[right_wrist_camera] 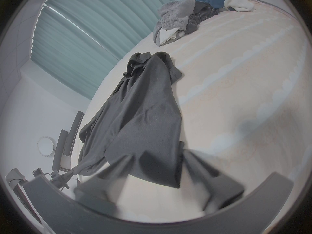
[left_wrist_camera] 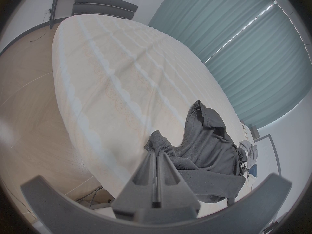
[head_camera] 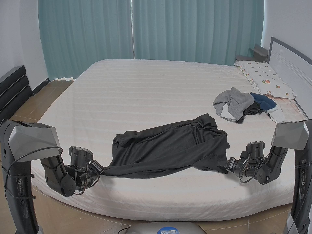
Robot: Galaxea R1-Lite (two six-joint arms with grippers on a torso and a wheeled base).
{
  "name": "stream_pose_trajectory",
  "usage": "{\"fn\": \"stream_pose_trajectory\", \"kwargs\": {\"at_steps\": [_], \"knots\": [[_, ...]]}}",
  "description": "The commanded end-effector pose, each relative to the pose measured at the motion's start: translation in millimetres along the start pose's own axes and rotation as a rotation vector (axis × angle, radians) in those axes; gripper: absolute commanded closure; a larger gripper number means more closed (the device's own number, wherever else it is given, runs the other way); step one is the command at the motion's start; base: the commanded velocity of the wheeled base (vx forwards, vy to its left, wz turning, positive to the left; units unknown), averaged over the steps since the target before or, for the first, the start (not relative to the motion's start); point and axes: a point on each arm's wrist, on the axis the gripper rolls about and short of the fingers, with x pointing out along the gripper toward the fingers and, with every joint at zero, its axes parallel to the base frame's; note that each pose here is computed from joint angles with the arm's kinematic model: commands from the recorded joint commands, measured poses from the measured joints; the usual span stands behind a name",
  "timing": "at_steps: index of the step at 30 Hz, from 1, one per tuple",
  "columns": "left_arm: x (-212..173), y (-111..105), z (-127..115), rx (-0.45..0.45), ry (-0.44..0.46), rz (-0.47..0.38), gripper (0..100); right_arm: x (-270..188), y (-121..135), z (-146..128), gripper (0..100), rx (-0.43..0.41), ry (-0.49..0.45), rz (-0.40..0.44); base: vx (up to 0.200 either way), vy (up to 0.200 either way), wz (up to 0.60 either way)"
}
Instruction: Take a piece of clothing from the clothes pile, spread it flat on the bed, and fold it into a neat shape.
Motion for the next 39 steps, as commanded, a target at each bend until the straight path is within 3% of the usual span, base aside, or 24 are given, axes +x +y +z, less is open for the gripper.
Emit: {"fn": "stream_pose_trajectory", "kwargs": {"at_steps": [1, 4, 13, 20, 22, 28, 29, 39], "knots": [[0.2, 0.7, -0.3, 0.0, 0.001, 0.003, 100, -3.0, 0.8, -2.5, 100, -0.003, 0.009, -0.003, 0.0, 0.0, 0.0], [-1.6, 0.6, -0.6, 0.0, 0.022, -0.01, 100, -15.5, -3.6, -4.0, 100, -0.04, 0.035, -0.034, 0.0, 0.0, 0.0], [-5.4, 5.3, -4.9, 0.03, 0.046, 0.001, 100, -60.6, -3.6, -3.3, 100, -0.015, 0.055, -0.037, 0.0, 0.0, 0.0], [-25.6, 10.8, -10.2, 0.156, 0.068, 0.012, 100, -101.3, -7.8, -11.7, 100, -0.041, 0.069, -0.043, 0.0, 0.0, 0.0], [-31.1, 14.3, -11.4, 0.21, 0.077, 0.019, 100, -114.6, -12.3, -26.3, 100, -0.064, 0.115, -0.068, 0.0, 0.0, 0.0], [-33.8, 19.1, -14.8, 0.237, 0.094, 0.04, 100, -129.4, -18.4, -48.6, 100, -0.099, 0.198, -0.096, 0.0, 0.0, 0.0], [-36.3, 23.4, -18.4, 0.279, 0.11, 0.056, 100, -136.8, -19.2, -61.7, 100, -0.12, 0.249, -0.105, 0.0, 0.0, 0.0], [-41.1, 31.0, -25.9, 0.348, 0.132, 0.092, 100, -150.2, -22.7, -87.6, 100, -0.173, 0.374, -0.128, 0.0, 0.0, 0.0]]}}
